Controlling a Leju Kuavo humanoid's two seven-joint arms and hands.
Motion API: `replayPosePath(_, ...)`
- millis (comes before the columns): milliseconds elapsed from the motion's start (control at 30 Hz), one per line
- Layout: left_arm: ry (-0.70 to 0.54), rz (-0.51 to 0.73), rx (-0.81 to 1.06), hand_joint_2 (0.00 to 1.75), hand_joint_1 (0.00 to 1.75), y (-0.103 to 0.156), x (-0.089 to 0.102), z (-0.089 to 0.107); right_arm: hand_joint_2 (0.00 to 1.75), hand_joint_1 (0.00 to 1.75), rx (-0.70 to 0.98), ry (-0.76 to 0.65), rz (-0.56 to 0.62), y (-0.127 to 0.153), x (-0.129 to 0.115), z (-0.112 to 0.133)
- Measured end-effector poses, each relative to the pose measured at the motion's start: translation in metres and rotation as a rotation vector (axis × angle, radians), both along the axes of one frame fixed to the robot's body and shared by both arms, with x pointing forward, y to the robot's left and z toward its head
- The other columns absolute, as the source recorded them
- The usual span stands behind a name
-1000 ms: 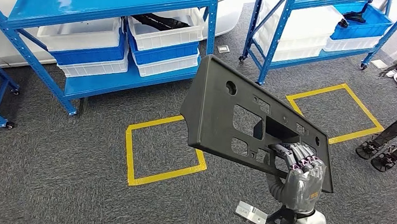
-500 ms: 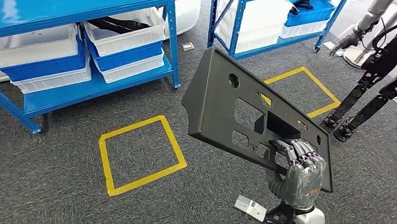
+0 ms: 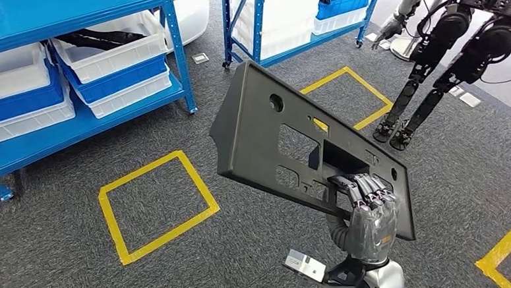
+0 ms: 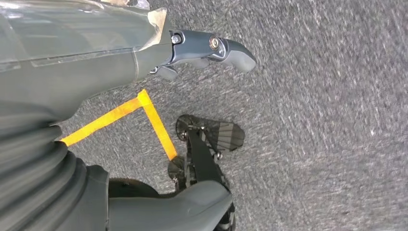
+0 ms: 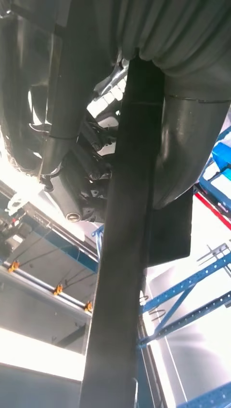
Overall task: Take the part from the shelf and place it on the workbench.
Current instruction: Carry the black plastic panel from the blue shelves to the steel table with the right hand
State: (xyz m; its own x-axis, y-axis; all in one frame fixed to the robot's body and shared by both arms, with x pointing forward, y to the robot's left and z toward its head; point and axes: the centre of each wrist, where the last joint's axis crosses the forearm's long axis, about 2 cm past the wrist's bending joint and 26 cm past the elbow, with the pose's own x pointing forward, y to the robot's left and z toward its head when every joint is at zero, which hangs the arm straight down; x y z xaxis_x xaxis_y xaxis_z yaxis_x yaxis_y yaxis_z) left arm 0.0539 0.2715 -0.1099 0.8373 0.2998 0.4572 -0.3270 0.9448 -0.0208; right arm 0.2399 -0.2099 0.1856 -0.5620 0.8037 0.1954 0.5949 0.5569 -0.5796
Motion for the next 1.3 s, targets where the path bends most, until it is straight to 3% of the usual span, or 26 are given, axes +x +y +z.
replayPosePath(467, 0.112, 0.098, 0.049, 1.75, 0.0, 0.003, -0.006, -0.001, 1.75, 1.75, -0.084, -0.028, 0.003, 0.001, -0.002, -0.001)
replayPosePath(1067, -0.025, 0.141, 0.01, 1.75, 0.0, -0.01, -0.003, 0.0, 1.75, 1.75, -0.117, -0.041, 0.047, -0.002, -0.009, -0.006)
replayPosePath(1300, -0.017, 0.171, 0.014, 1.75, 0.0, -0.012, -0.007, 0.0, 1.75, 1.75, -0.114, -0.043, 0.068, -0.007, -0.013, -0.011)
